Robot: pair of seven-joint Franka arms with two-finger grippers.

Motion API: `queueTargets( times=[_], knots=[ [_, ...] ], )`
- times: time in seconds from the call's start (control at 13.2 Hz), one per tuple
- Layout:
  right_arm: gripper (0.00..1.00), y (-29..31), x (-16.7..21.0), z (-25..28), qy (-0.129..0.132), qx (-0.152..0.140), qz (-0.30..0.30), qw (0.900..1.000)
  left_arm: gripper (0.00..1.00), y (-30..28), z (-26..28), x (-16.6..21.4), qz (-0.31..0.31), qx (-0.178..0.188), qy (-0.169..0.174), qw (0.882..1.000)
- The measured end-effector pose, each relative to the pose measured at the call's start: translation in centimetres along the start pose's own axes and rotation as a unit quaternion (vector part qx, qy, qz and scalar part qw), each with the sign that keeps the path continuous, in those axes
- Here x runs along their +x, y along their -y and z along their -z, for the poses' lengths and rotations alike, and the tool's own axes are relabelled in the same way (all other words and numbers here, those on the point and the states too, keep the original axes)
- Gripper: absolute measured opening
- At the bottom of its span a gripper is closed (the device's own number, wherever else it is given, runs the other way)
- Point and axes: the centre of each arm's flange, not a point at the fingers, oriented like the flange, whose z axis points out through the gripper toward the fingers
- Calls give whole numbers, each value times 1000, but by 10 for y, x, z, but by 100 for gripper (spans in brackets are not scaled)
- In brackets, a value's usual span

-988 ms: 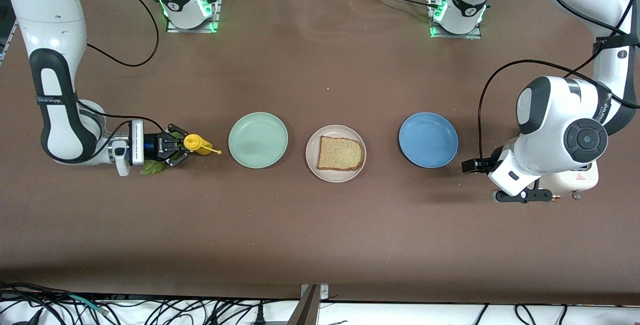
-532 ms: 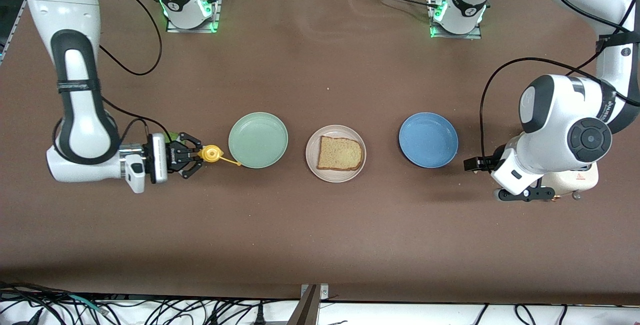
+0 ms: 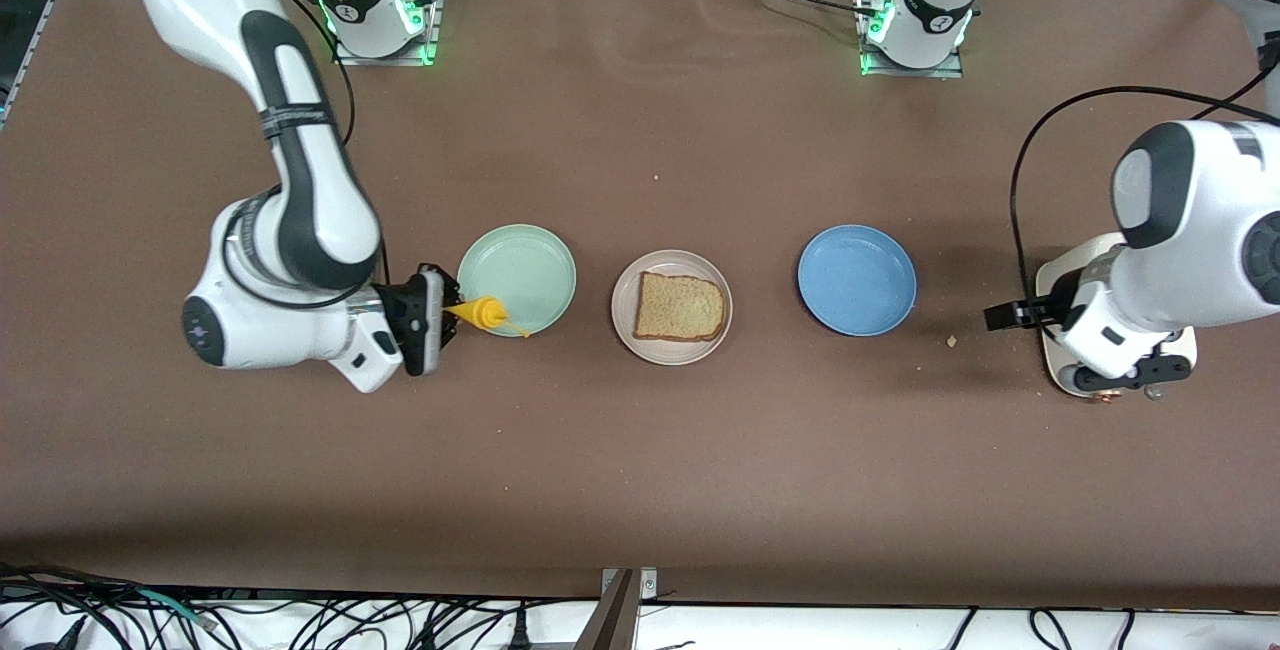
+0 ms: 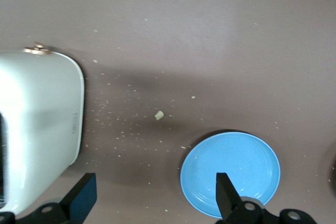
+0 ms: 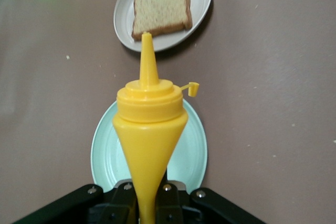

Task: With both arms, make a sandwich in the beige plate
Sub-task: 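Lift the yellow bottle with the right gripper and tilt it over the toast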

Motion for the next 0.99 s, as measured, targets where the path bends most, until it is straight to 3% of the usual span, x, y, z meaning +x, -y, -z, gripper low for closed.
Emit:
queueTargets(
  times=[0.23, 0.46, 0.68, 0.99],
  knots=[
    [6, 33, 58, -20, 119, -49, -5, 992, 100, 31, 20, -11, -9, -2, 17, 1000],
    [6, 75, 114, -49, 206, -96, 3, 974, 100, 45, 47, -28, -22, -4, 26, 999],
    [6, 109, 151, -74, 283, -159, 12, 946, 100, 54, 89, -59, -21, -4, 35, 999],
    [6, 155, 196, -106, 363, -265, 33, 893, 100, 68, 128, -88, -14, 2, 25, 1000]
  ],
)
